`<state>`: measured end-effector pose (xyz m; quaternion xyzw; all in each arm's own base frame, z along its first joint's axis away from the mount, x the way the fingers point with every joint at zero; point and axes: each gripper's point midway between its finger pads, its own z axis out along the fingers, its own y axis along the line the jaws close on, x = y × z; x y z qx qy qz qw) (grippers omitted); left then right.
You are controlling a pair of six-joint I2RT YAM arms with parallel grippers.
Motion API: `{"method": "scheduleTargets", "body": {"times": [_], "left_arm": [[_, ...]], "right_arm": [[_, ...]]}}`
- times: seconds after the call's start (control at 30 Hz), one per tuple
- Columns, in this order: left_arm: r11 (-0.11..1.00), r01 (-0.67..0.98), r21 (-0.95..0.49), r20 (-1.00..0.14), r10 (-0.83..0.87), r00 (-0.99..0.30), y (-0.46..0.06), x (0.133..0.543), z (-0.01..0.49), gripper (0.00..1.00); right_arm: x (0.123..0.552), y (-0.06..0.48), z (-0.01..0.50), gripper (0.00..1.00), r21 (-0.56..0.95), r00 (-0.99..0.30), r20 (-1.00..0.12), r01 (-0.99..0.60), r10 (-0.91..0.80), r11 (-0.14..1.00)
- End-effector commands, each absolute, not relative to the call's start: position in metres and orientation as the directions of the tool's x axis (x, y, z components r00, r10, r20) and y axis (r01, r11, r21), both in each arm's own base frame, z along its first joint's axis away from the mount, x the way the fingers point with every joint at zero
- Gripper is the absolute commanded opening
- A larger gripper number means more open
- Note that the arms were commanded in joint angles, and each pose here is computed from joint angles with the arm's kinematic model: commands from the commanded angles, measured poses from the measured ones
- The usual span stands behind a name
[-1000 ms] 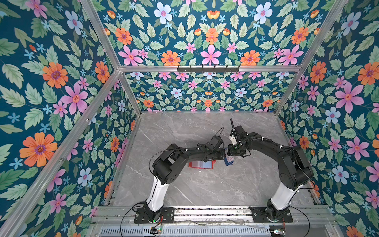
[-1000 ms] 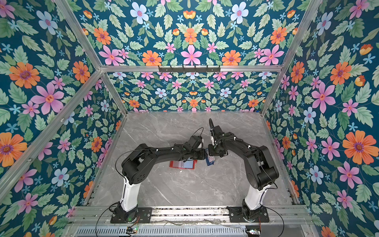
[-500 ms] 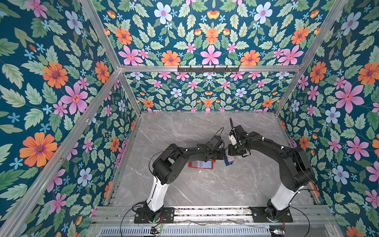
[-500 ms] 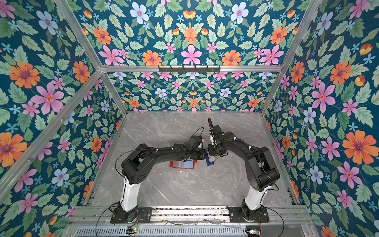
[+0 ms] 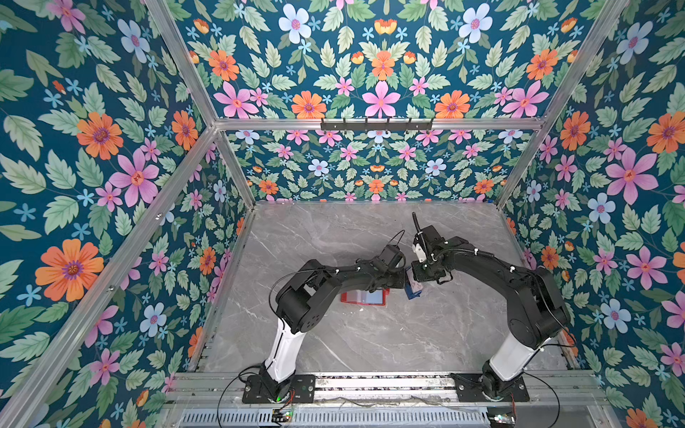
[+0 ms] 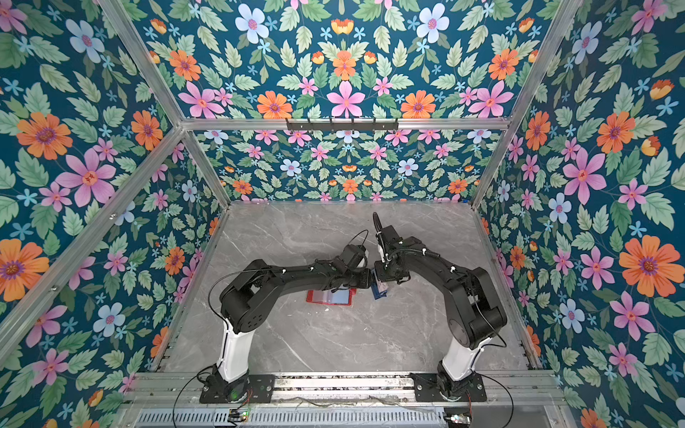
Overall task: Insert credit cards into a card holder
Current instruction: Pick up the credit card from the storage box.
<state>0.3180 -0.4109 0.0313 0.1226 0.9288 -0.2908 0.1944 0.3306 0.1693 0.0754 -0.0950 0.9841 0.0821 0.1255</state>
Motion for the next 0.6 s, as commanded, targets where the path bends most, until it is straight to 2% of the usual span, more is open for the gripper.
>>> {"method": "scheduleTargets", "body": {"times": [0.0,0.17,0.43,0.57], "left_arm": [[0.839,0.321,-0.44,-0.403,0.135,-0.905,-0.3976,0.3143,0.017,0.3],[0.84,0.321,-0.438,-0.401,0.137,-0.906,-0.3974,0.3134,0.0159,0.3],[0.841,0.32,-0.435,-0.4,0.138,-0.906,-0.3968,0.314,0.0144,0.3],[0.842,0.32,-0.433,-0.398,0.14,-0.907,-0.3966,0.3138,0.0131,0.3]], "right_arm": [[0.3267,0.1593,0.0787,0.29,0.091,-0.95,-0.254,-0.208,-0.18,0.974],[0.3253,0.1589,0.0822,0.29,0.088,-0.948,-0.259,-0.211,-0.182,0.974],[0.323,0.159,0.0856,0.2,0.085,-0.947,-0.262,-0.215,-0.187,0.973],[0.323,0.1566,0.0868,0.2,0.073,-0.947,-0.262,-0.212,-0.187,0.975]]}}
